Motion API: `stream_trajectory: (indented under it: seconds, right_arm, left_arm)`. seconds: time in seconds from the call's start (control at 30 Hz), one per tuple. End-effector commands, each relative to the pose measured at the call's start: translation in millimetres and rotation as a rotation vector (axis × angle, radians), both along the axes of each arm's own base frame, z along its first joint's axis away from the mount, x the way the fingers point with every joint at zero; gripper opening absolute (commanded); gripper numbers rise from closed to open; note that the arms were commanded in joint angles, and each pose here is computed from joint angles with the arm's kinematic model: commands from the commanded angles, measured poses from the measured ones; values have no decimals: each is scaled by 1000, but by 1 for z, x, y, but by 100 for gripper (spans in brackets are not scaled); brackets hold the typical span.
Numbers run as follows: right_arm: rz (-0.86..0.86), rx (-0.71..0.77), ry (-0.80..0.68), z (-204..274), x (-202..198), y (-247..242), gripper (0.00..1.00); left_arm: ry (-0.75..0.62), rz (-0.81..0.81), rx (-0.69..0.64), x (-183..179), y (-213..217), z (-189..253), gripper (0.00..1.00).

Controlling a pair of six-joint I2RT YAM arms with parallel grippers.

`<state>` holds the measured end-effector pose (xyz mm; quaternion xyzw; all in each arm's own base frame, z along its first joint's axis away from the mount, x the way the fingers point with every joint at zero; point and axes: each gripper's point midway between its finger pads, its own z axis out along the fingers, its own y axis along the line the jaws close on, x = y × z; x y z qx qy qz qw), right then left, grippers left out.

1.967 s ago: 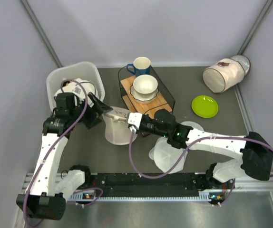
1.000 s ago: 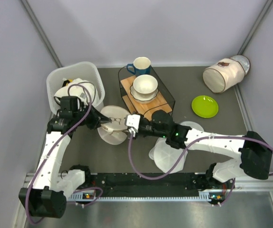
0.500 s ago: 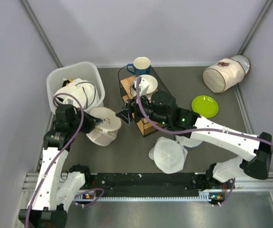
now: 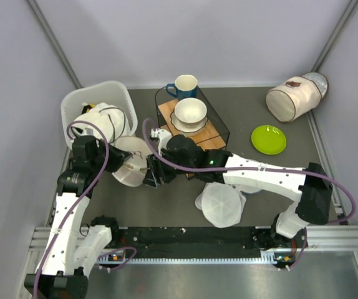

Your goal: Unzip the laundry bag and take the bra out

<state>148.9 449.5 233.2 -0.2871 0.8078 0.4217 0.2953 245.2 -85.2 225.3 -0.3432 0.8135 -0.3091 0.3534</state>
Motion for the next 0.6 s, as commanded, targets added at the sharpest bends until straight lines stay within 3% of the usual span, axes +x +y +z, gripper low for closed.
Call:
stream_trajectory:
  seconds: [0.0,0.27,0.57]
  right_arm:
    - [112,56,-35,23,-21,17,60]
    - [180,45,-12,6,-28,31,61]
    - [151,-2,-144,-3,-8,31,63]
  left_arm:
    - [-99,14,-3,11,1,28,0]
    - [-93,35,27,9,7,29,0]
    - [-112,13,70,11,9,47,0]
